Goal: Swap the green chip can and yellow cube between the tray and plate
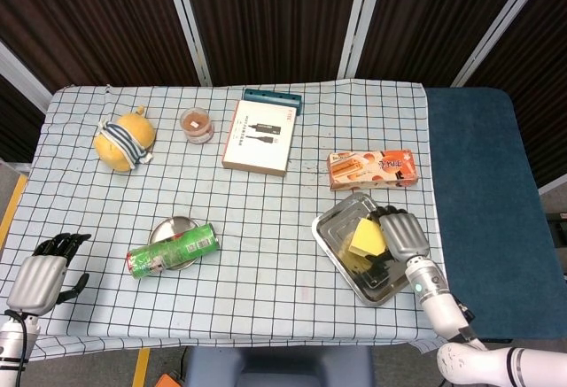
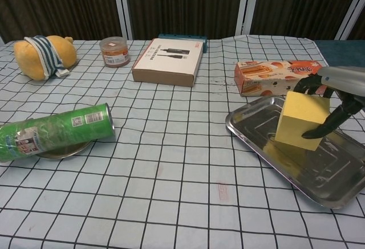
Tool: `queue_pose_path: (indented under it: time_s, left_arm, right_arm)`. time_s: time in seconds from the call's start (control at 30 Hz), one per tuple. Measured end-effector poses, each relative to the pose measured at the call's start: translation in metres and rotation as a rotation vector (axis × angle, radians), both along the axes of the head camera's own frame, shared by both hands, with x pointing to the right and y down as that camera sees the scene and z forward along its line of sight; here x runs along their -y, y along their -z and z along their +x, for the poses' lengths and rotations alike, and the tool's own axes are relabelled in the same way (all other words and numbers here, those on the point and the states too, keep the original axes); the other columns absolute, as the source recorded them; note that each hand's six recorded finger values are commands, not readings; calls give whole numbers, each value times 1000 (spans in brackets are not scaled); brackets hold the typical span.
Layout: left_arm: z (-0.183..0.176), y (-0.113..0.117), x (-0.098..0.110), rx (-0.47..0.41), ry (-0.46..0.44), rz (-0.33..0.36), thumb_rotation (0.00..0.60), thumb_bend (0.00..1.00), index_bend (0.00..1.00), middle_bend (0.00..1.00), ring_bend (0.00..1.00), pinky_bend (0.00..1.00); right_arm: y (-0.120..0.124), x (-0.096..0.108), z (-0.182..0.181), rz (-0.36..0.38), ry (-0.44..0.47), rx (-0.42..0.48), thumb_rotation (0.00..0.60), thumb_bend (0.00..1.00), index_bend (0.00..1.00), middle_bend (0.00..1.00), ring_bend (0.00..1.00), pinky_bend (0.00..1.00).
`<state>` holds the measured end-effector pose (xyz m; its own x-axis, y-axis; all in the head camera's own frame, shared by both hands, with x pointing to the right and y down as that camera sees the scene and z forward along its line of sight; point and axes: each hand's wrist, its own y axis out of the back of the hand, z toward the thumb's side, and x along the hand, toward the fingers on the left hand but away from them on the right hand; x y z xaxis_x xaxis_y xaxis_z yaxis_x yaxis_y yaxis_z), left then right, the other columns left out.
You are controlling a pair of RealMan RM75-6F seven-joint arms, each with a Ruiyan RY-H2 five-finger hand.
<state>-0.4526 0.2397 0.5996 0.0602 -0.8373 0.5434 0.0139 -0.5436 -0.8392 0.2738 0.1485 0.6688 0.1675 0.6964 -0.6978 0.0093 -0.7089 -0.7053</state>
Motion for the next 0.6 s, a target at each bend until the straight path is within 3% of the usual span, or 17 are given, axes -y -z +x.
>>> queue_pose_path:
  time_s: [0.03,0.1,0.33,0.43,0.6]
  left_arm:
    - [0,0,0,-1,0,0,600,379,178,207,156,238]
    - [0,0,0,0,-1,-1,600,378,177,207,156,238]
    - [1,-1,-1,2,-4,-7,600,378,178,209,157,239]
    - [2,0,-1,1,-6,-3,600,378,178,209,157,240]
    - [3,5,0,-3,-8,17,600,378,177,210,159,240]
  right_arm:
    - [1,-1,2,-9,2,-3,600,136,46,53,67,234]
    - [4,-2,8,-22,7,-11,600,129,0,3,20,199]
    - [15,-6,16,-24,4,1,600,95,0,0,0,134]
    - [27,-4,25,10,-33,35,600,95,0,0,0,100]
    - [58,0,48,161,-112,91,600,95,0,0,0,49]
